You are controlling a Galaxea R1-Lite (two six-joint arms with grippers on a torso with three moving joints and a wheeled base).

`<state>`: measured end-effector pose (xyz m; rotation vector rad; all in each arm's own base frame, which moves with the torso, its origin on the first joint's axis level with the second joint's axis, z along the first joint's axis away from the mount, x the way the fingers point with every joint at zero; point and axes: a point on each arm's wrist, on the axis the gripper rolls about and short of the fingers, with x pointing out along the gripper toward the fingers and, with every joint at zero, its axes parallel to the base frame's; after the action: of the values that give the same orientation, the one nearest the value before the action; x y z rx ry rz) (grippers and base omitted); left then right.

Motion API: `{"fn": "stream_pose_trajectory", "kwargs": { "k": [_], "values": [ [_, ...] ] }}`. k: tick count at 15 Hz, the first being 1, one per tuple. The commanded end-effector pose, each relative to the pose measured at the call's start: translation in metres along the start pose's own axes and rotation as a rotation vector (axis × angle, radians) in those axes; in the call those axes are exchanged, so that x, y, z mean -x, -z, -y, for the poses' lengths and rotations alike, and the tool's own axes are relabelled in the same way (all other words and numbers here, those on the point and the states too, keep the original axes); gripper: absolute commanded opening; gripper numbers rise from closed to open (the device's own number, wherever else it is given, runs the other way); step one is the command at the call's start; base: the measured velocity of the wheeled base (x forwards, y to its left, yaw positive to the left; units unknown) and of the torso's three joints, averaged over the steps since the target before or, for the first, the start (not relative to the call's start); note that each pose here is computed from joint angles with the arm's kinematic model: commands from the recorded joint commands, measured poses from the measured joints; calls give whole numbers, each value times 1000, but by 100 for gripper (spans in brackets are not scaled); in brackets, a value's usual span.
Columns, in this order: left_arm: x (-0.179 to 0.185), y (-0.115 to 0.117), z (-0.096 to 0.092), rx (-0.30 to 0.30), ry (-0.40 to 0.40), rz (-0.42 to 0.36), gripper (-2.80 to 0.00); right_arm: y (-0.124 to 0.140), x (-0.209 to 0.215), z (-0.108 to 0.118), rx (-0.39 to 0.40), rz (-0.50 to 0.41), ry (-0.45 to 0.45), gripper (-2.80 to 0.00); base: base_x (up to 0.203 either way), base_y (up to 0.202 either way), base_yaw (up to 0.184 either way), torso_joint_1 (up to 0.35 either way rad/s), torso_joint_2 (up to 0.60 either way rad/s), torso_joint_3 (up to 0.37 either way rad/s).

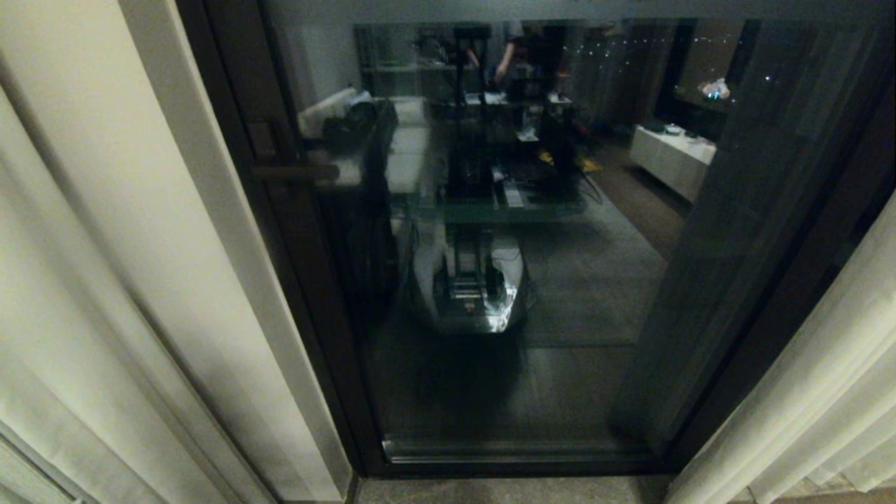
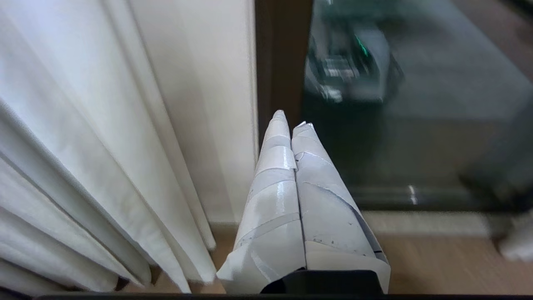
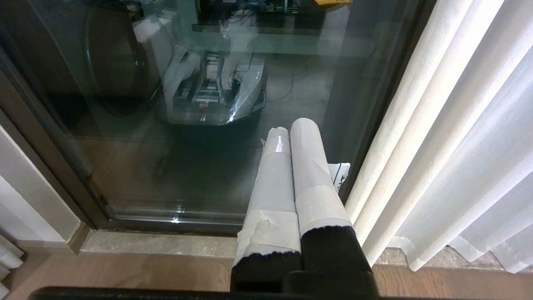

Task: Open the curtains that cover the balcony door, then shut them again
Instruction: Pull the inner curtains open on both sides

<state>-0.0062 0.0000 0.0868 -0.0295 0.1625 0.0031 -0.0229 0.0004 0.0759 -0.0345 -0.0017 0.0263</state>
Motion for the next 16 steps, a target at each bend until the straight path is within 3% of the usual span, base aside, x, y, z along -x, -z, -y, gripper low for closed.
{"fn": "stream_pose_trajectory", "kwargs": {
  "k": [1, 2, 16],
  "values": [
    [13, 10, -1, 3, -4, 146, -280, 0, 0, 0, 1, -1, -1, -280, 0, 0, 0, 0, 0, 0],
    [15, 12, -1, 4, -9, 173, -280, 0, 0, 0, 1, -1, -1, -280, 0, 0, 0, 0, 0, 0],
    [15, 13, -1, 5, -14, 174, -280, 0, 0, 0, 1, -1, -1, -280, 0, 0, 0, 0, 0, 0]
  ]
}}
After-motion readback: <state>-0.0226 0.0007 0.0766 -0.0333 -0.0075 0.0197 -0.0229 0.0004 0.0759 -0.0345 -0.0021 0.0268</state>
